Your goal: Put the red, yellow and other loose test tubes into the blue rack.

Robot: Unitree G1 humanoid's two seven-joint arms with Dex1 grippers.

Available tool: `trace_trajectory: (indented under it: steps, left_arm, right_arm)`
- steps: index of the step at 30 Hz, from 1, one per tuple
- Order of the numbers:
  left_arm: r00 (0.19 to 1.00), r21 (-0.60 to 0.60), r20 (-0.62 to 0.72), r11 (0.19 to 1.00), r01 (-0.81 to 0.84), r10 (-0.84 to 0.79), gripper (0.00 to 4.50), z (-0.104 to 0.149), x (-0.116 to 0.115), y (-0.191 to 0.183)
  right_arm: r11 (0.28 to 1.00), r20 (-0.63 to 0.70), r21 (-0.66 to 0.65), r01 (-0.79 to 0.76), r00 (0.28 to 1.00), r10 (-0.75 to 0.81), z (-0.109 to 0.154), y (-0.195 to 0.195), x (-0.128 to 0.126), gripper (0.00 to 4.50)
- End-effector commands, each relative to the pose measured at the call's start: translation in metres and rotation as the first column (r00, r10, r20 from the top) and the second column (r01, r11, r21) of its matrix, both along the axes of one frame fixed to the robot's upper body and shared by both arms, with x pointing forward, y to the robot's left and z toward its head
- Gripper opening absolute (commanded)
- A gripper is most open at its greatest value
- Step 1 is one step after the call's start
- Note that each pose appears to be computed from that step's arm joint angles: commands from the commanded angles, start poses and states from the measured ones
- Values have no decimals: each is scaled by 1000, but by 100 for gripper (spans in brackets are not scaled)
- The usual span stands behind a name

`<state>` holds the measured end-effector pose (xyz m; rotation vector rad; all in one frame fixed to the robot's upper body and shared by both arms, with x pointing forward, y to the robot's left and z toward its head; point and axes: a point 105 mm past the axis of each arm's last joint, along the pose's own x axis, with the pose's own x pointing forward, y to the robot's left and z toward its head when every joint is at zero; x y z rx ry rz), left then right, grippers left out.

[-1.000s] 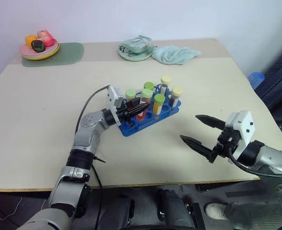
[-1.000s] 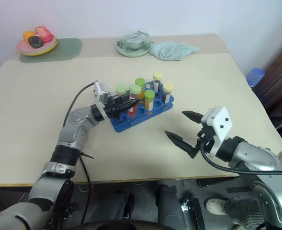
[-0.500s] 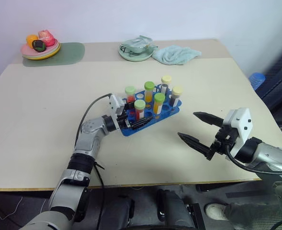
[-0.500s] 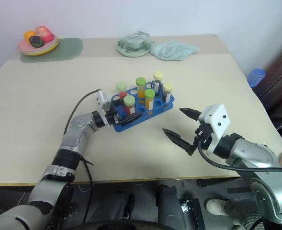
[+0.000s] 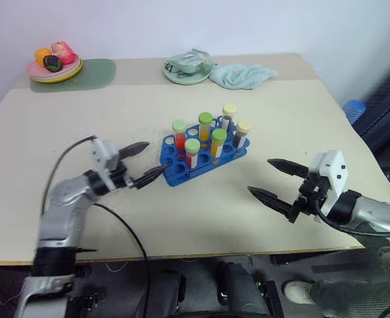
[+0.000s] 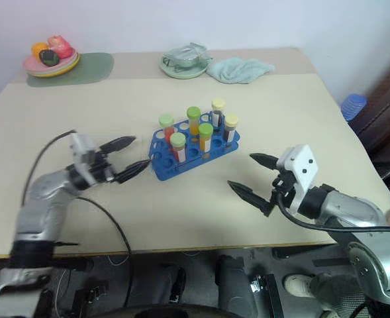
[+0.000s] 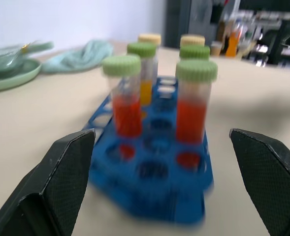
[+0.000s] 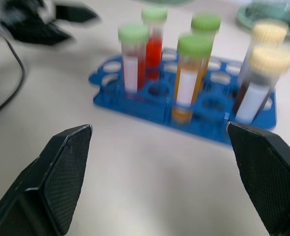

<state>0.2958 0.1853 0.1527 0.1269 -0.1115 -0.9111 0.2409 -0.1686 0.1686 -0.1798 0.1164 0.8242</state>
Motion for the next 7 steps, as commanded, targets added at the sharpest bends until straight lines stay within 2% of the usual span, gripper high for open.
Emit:
trace_trajectory:
  steps: [1,7]
  left_arm:
    - [1000,24,3,1000,-6,6,446,13,-18,11]
    - [996,79,-85,997,-11,18,446,8,-42,31]
  right_arm:
    - [1000,42,-12,18,999,-17,9,-10,-1,450]
    - [998,29,-25,53,998,-52,4,-26,-2,450]
